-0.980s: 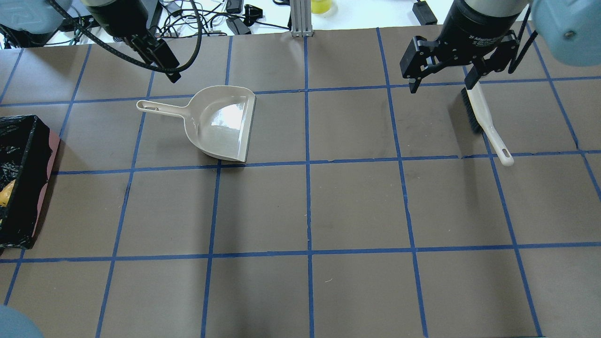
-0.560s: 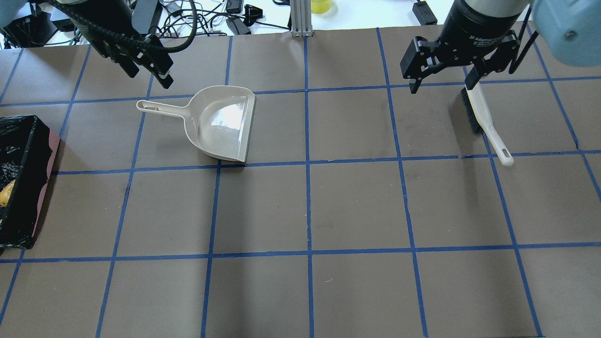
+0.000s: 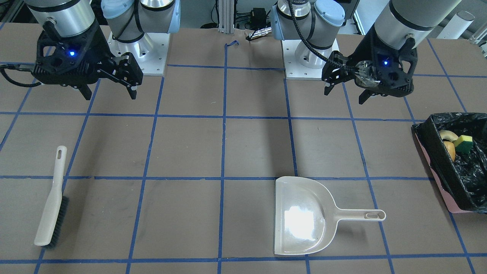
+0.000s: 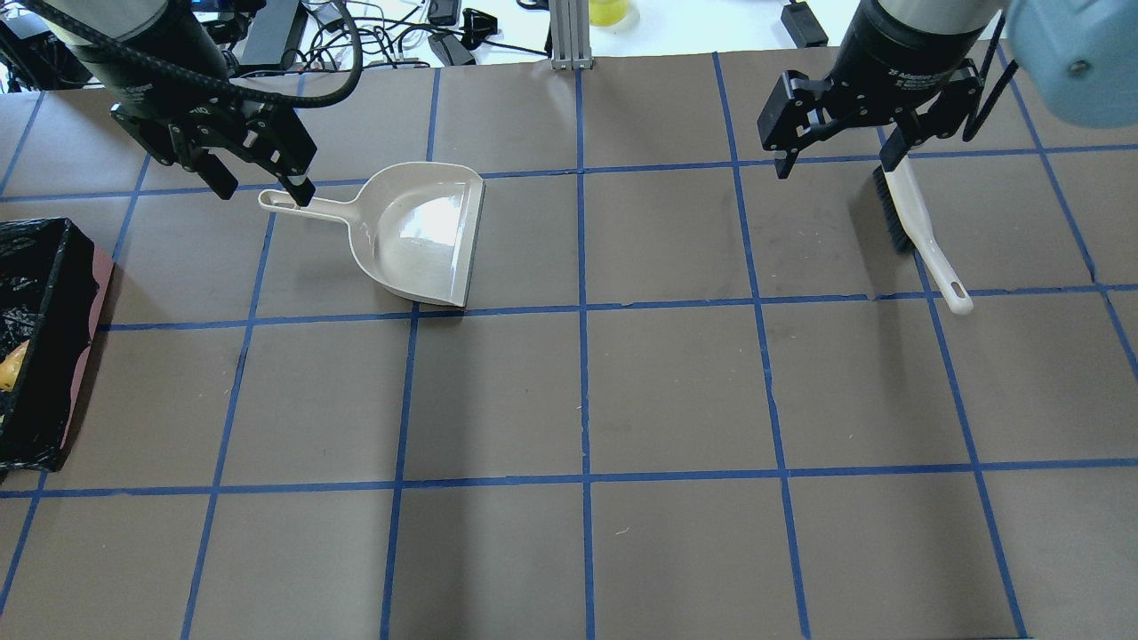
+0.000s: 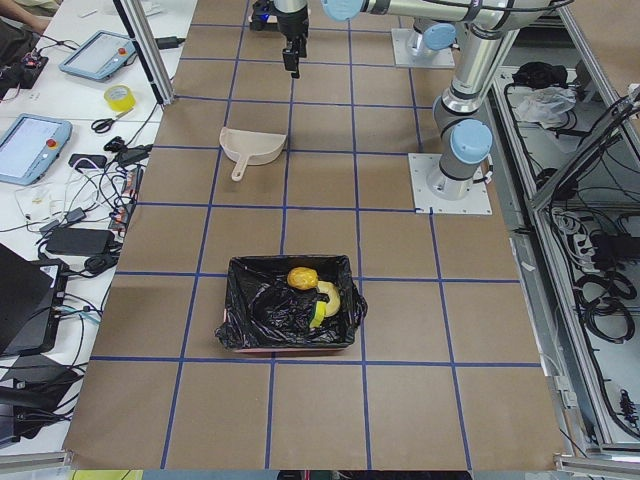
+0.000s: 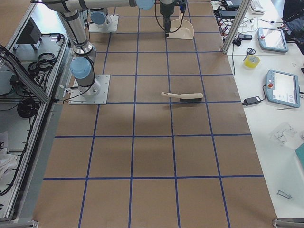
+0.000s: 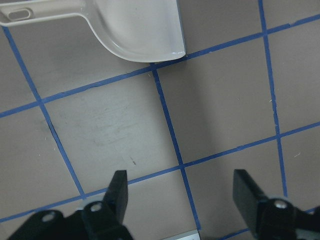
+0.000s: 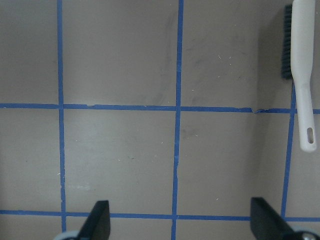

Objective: Sweep and dump trash into bin

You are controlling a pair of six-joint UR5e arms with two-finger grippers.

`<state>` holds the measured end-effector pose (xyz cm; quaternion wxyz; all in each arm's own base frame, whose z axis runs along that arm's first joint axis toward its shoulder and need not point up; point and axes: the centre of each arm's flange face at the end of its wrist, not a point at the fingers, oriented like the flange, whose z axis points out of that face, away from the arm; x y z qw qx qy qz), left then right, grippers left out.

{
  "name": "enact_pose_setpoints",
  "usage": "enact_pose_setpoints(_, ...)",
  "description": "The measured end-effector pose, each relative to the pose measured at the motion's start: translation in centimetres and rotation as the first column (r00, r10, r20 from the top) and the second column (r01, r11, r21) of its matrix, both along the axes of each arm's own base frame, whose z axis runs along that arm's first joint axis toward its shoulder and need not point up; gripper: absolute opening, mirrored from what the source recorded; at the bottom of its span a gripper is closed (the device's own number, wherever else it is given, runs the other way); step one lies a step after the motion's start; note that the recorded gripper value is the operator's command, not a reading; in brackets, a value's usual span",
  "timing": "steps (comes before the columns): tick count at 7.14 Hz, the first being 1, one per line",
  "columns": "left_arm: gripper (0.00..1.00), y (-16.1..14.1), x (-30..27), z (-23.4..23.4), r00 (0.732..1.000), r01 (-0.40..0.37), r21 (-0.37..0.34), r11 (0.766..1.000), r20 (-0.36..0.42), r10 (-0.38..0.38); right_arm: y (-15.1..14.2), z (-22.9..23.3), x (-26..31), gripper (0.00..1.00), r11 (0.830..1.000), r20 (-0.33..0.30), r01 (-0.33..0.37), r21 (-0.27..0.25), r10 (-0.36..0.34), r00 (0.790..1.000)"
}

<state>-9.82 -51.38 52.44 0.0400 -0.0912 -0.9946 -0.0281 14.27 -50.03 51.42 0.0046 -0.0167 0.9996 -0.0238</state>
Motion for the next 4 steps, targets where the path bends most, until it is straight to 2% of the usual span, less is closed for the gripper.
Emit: enact_pose_setpoints(4, 1.00, 0.17, 0.46, 0.90, 0.999, -0.033, -0.042, 0.999, 0.008, 0.033, -0.02, -0.13, 0.01, 1.00, 1.000, 0.000, 0.001, 0.001, -0.001, 1.000)
